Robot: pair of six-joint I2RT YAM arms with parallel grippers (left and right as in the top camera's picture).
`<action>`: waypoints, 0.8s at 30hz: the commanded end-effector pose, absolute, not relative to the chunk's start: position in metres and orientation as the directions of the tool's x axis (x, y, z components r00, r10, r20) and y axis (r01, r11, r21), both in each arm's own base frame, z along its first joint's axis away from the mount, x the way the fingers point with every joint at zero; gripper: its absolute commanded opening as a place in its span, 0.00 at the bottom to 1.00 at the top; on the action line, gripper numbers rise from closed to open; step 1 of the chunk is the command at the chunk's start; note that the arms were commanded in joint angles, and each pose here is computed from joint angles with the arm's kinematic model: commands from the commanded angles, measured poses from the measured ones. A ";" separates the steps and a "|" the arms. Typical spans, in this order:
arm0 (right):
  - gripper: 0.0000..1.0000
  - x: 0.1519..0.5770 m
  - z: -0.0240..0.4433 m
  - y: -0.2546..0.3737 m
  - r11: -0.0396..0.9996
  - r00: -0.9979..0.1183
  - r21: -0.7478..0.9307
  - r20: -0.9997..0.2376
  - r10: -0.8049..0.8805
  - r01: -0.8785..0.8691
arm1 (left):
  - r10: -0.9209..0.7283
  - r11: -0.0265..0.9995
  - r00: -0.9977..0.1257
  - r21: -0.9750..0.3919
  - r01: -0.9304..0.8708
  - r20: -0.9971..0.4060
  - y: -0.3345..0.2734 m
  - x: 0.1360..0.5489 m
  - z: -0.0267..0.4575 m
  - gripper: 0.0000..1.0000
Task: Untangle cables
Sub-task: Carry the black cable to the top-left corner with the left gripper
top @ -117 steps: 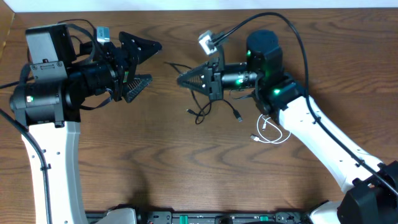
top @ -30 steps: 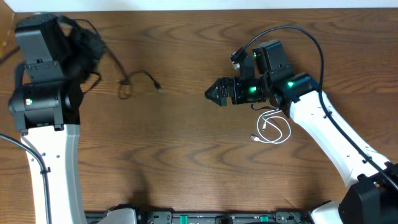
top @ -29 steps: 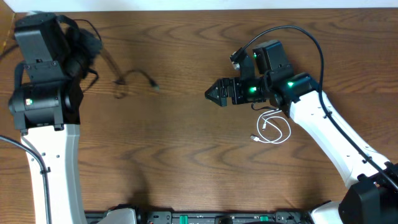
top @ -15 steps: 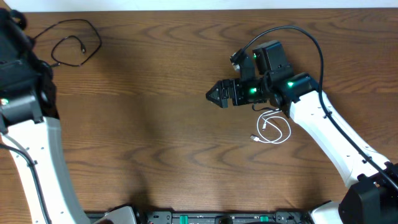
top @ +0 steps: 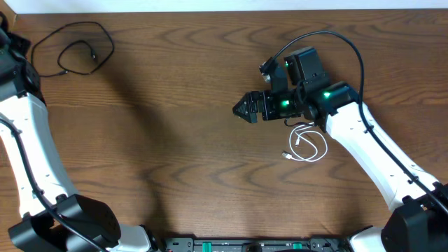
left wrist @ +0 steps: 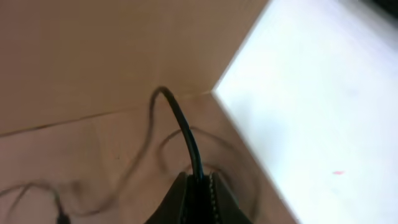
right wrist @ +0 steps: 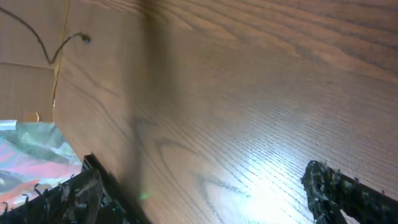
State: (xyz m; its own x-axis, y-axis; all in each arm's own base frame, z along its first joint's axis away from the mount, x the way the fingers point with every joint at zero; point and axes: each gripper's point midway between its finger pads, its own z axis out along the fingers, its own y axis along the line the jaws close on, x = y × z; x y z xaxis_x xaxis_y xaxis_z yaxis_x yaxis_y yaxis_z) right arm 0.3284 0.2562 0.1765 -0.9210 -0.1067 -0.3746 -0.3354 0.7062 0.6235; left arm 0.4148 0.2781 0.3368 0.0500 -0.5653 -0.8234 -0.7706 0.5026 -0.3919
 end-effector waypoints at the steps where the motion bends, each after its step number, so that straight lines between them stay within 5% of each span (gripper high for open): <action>1: 0.99 0.330 0.181 0.256 0.708 -0.909 0.608 -0.400 -0.118 -0.360 | -0.579 0.543 0.069 -0.447 -0.711 -0.812 0.272 0.425 0.348 0.08; 14: 0.99 0.330 0.180 0.255 0.713 -0.909 0.604 -0.400 -0.117 -0.357 | -0.667 0.295 -0.033 -0.224 -0.929 -0.744 0.338 0.371 0.242 0.08; 19: 0.99 0.330 0.180 0.256 0.713 -0.909 0.604 -0.399 -0.118 -0.358 | -0.739 0.094 0.114 -0.269 -0.959 -0.664 0.358 0.339 0.215 0.08; 24: 0.99 0.331 0.179 0.255 0.719 -0.908 0.597 -0.403 -0.115 -0.356 | -0.735 0.042 0.172 -0.298 -0.954 -0.656 0.369 0.328 0.218 0.08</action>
State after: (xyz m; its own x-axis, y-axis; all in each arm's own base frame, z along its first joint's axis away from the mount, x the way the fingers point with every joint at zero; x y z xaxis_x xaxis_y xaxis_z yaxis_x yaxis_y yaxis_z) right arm 0.3301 0.2541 0.1749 -0.9204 -0.1027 -0.3772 -0.3309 0.7184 0.6119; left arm 0.3348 0.3635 0.2093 0.0978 -0.7500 -0.6542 -0.9606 0.1007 -0.2591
